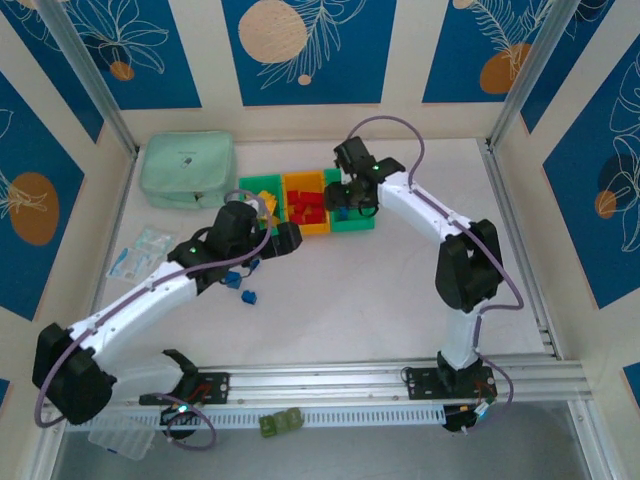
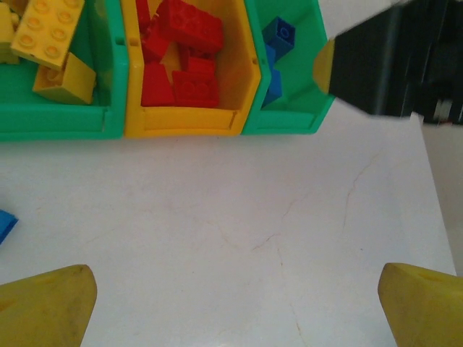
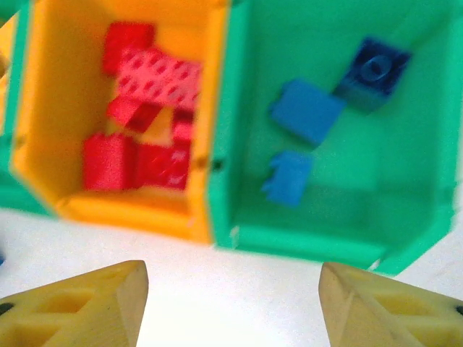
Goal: Sort the legos into containers by color
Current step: Pick up the lego from the center of the table.
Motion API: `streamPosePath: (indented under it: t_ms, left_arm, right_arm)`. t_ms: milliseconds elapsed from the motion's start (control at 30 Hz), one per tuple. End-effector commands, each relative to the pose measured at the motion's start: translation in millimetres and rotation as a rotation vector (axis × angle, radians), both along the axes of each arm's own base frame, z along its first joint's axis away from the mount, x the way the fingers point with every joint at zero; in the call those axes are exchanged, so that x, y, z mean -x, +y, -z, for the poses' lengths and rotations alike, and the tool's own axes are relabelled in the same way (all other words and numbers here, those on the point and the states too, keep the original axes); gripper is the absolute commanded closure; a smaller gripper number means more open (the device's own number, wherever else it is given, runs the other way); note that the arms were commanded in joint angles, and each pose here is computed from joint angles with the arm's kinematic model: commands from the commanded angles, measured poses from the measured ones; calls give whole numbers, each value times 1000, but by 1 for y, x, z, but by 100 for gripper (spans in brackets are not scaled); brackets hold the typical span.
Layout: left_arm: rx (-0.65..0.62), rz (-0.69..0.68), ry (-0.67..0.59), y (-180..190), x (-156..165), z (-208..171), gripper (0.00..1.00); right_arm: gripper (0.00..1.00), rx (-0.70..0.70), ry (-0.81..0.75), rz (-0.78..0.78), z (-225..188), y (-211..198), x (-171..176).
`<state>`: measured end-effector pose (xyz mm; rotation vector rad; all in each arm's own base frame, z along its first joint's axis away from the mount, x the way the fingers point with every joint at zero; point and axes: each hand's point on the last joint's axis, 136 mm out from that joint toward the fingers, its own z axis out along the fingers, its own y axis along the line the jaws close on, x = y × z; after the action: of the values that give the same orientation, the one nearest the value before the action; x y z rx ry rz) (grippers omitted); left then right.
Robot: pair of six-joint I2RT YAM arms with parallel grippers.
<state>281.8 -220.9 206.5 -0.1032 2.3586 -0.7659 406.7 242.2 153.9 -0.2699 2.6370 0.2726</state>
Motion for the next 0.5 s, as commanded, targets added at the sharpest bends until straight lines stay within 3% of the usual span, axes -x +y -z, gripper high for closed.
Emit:
streamPosePath:
  t_ms: [0,267,467]
  left_arm:
    - [-64,-52,33,27,16,13,1]
    - [-91,-158,57,73,51,21,1]
    - [-107,-244,59,105,73,27,1]
  right_arm:
    - [34,-67,51,-48,4,26,31]
    - [29,-93,118,-251,30,105,91]
    - [26,-111,136,-359,48,156,105]
